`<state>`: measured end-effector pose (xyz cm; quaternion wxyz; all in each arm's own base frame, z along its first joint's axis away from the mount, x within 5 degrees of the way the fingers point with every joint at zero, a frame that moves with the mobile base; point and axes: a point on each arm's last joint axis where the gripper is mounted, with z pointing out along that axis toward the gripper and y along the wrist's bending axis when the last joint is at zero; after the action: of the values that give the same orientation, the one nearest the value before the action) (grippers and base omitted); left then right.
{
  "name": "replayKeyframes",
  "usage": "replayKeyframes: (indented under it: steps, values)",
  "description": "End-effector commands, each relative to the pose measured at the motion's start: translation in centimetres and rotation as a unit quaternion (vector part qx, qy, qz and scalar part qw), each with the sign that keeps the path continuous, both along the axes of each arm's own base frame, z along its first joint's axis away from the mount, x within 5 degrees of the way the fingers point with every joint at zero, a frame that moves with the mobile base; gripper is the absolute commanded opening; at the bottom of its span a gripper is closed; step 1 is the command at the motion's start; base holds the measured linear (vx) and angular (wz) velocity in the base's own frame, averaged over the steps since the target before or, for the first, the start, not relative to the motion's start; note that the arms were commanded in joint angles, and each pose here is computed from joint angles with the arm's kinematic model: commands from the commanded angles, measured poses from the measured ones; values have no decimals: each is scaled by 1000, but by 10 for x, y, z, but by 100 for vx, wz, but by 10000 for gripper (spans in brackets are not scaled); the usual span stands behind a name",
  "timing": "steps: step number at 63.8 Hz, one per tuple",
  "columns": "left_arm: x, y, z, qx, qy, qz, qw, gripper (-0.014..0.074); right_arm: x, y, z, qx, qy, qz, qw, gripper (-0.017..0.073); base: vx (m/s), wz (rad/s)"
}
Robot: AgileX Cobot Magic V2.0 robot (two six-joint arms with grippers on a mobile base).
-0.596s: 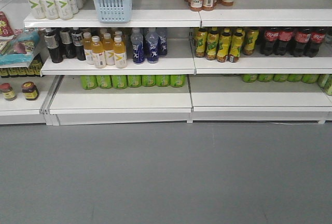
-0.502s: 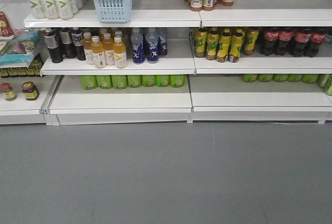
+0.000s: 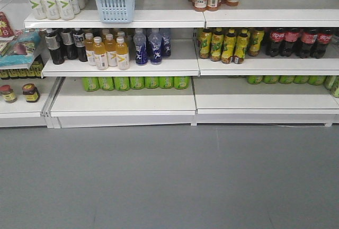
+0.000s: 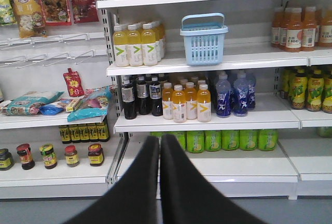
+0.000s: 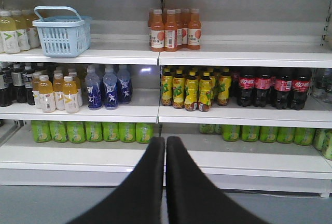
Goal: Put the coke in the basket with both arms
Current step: 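Drive the base toward the shelf holding the light-blue basket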
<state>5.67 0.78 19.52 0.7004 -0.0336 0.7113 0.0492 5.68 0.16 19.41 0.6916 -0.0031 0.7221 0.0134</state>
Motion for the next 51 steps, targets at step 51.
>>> replayKeyframes:
  steps: [51]
  values:
    - [-1,-3,5,-3,-40,-15,999,-6,-1,-1,3,-3,-40,-5,999,-4,1,1]
